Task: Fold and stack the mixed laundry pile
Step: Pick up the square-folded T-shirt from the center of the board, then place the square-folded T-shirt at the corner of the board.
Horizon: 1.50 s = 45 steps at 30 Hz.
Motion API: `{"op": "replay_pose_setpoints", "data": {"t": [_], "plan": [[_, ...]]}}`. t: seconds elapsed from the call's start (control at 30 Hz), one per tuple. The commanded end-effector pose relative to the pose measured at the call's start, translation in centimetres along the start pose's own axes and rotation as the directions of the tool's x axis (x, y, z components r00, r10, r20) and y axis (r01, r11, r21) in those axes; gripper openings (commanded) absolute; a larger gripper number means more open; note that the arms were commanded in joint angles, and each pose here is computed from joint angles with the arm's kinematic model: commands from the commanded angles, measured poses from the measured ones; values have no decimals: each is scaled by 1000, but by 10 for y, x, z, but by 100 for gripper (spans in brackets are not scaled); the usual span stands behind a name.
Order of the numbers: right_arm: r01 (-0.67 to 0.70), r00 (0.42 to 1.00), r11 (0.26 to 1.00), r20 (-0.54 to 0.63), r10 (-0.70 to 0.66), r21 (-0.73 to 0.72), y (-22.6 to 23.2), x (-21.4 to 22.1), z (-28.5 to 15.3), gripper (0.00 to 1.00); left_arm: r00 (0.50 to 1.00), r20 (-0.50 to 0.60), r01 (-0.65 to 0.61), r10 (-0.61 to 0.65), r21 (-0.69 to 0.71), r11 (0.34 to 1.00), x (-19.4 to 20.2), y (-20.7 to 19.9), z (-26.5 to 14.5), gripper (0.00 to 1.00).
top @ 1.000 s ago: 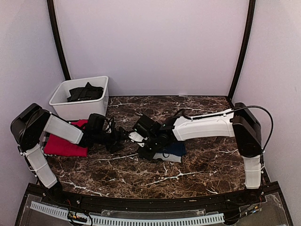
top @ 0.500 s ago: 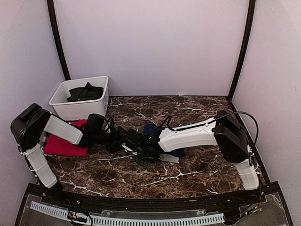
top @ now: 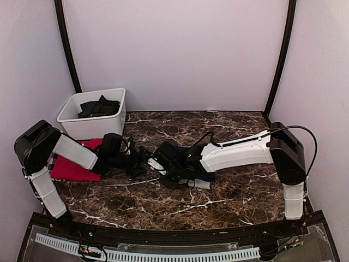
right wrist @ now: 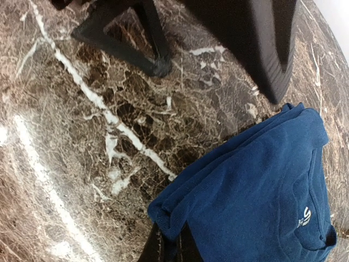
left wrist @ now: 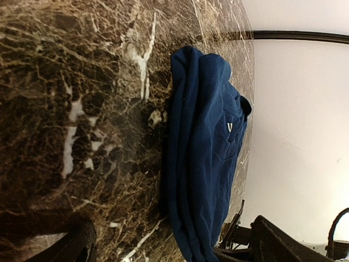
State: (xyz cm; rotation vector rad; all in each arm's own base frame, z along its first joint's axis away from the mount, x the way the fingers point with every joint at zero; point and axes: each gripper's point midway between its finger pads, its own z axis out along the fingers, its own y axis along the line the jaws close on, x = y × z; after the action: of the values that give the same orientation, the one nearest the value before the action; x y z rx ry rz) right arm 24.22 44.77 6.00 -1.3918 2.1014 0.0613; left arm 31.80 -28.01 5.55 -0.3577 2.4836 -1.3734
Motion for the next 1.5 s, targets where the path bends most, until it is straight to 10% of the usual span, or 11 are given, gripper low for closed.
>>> {"op": "replay_pose_setpoints", "data": {"t": [0.0,0.67,0.87,1.0,1.23,1.47], "plan": [[-18,994,998,107,24,-59,4,-25,-11,0,999,-50,13,-11,27,1000,17,-5,10,99],[28,976,996,219,-8,-87,24,-67,-30,0,978,-163,128,-130,-24,992,47,2,51,77],[2,970,995,240,21,-97,26,-72,-39,0,974,-191,104,-120,-94,990,52,16,42,31],[-11,966,992,256,43,-127,28,-74,-49,22,983,-176,20,-59,-215,976,52,29,19,2],[-54,924,980,363,122,-191,20,-85,-97,82,977,-168,-200,132,-507,838,36,45,-48,0],[-92,911,966,372,179,-240,11,-71,-116,99,968,-128,-249,215,-597,763,3,45,-109,0]]}}
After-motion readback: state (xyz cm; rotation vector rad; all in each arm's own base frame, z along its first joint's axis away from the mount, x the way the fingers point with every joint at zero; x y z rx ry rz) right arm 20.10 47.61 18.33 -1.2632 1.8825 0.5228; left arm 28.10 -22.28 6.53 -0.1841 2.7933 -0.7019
